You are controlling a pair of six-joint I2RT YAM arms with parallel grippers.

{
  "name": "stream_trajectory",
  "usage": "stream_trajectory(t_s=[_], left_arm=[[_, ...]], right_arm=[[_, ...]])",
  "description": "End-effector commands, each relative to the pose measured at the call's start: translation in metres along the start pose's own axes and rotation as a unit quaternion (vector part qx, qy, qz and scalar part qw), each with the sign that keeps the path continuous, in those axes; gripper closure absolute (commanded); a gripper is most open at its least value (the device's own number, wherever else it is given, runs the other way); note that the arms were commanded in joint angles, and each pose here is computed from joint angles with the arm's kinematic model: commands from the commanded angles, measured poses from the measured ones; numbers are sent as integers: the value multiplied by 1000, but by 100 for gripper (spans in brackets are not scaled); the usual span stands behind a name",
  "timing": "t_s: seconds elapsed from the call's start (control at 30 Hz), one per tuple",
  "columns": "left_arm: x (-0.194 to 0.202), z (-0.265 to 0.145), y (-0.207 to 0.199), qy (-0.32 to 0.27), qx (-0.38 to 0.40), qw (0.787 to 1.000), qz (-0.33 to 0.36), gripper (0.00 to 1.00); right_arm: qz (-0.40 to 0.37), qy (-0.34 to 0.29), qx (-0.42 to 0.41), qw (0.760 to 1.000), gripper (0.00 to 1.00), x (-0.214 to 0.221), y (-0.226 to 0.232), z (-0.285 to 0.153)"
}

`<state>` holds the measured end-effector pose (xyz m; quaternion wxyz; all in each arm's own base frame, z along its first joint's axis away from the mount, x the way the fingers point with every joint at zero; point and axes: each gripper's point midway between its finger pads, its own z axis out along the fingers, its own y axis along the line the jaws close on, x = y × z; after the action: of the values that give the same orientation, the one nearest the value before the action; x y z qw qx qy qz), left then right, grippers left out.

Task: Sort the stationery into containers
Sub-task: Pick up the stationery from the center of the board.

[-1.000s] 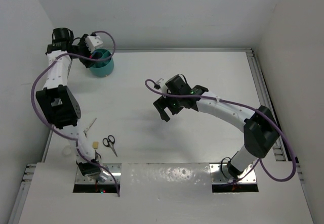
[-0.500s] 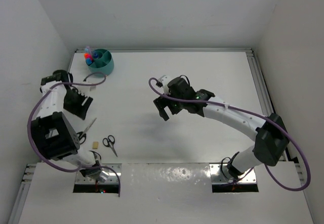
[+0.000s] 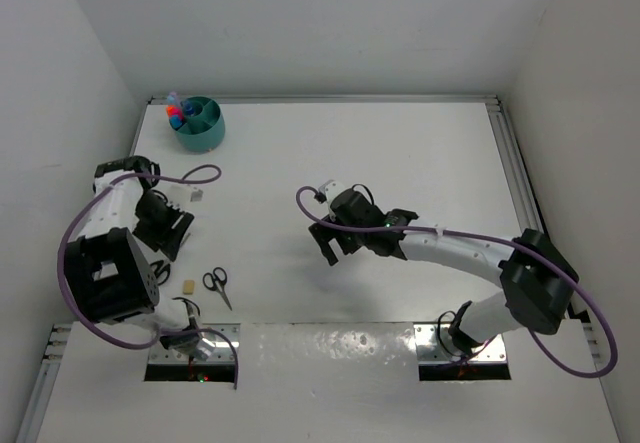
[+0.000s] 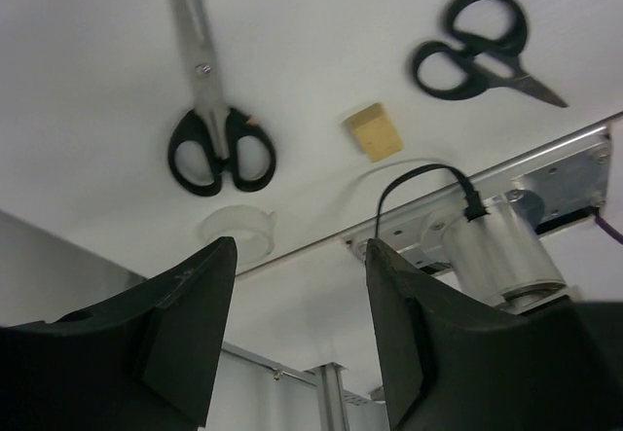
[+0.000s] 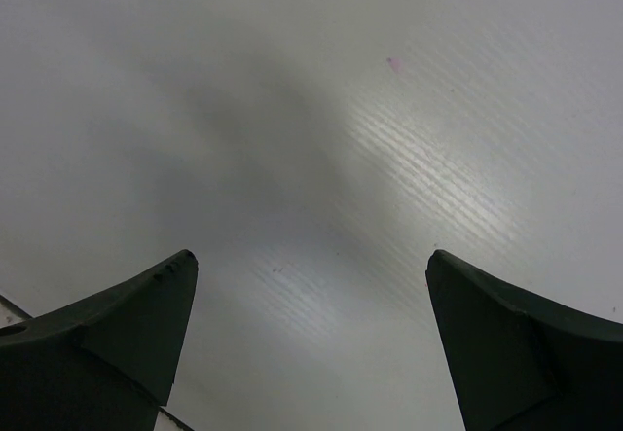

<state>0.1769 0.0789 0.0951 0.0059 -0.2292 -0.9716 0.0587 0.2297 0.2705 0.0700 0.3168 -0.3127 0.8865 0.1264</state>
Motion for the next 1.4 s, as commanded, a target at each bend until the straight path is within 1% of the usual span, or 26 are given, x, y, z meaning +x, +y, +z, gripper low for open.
stream_trajectory(t_s=[0.0, 0.07, 0.2, 0.23, 0.27, 0.3, 0.33, 0.4, 0.43, 0.5, 0.63, 0.7, 0.8, 0.87, 1.0, 1.1, 1.17, 1.3, 1.37], left_arm=[[-12, -2, -23, -22, 25, 999, -9, 46], [-20, -2, -28, -28, 31, 999, -1, 46], [-25, -1, -42, -16, 28, 999, 32, 47], [-23, 4, -50, -5, 31, 999, 43, 47], [-20, 8, -54, 6, 31, 999, 37, 47], [-18, 14, -49, 20, 11, 999, 34, 46], [-7, 26, -55, 49, 8, 998, 27, 45], [5, 41, -51, 84, -9, 996, 24, 42], [20, 50, -51, 117, -19, 993, 18, 41], [27, 58, -44, 135, -39, 990, 10, 40], [10, 59, -28, 85, -62, 994, -35, 40], [-2, 64, -28, 69, -66, 995, -30, 41], [-6, 74, -37, 79, -52, 995, -16, 41], [-8, 83, -36, 78, -57, 995, -18, 41], [16, 99, -23, 116, -91, 989, -33, 41], [20, 101, -12, 111, -106, 986, -59, 45], [18, 100, -8, 101, -115, 986, -62, 50], [20, 102, -18, 97, -92, 989, -62, 58], [21, 102, -17, 98, -95, 988, -65, 61]], right_arm=[[24, -41, 13, 999, 1, -13, -1, -2], [31, -34, 21, 999, 1, -8, -4, 0], [40, -17, 29, 999, 1, 3, -5, 6], [36, -12, 29, 999, 1, 6, -4, 8], [31, -8, 30, 999, 1, 8, -4, 9], [30, -4, 32, 999, 1, 10, -5, 10], [27, -2, 33, 999, 1, 11, -5, 11], [25, -2, 36, 999, 1, 11, -6, 11], [25, -4, 37, 999, 1, 11, -7, 10], [25, -5, 37, 999, 1, 12, -7, 10], [31, -7, 34, 999, 1, 15, -7, 9], [31, -8, 33, 999, 1, 18, -7, 7], [32, -8, 48, 998, 1, 21, -13, 5], [31, -2, 53, 998, 1, 27, -16, 6], [30, -1, 66, 997, 1, 31, -20, 4], [33, -2, 68, 997, 1, 33, -22, 2], [37, -3, 67, 997, 1, 34, -21, 1], [39, -5, 72, 997, 1, 34, -24, 0], [40, -5, 75, 996, 1, 35, -24, 0]])
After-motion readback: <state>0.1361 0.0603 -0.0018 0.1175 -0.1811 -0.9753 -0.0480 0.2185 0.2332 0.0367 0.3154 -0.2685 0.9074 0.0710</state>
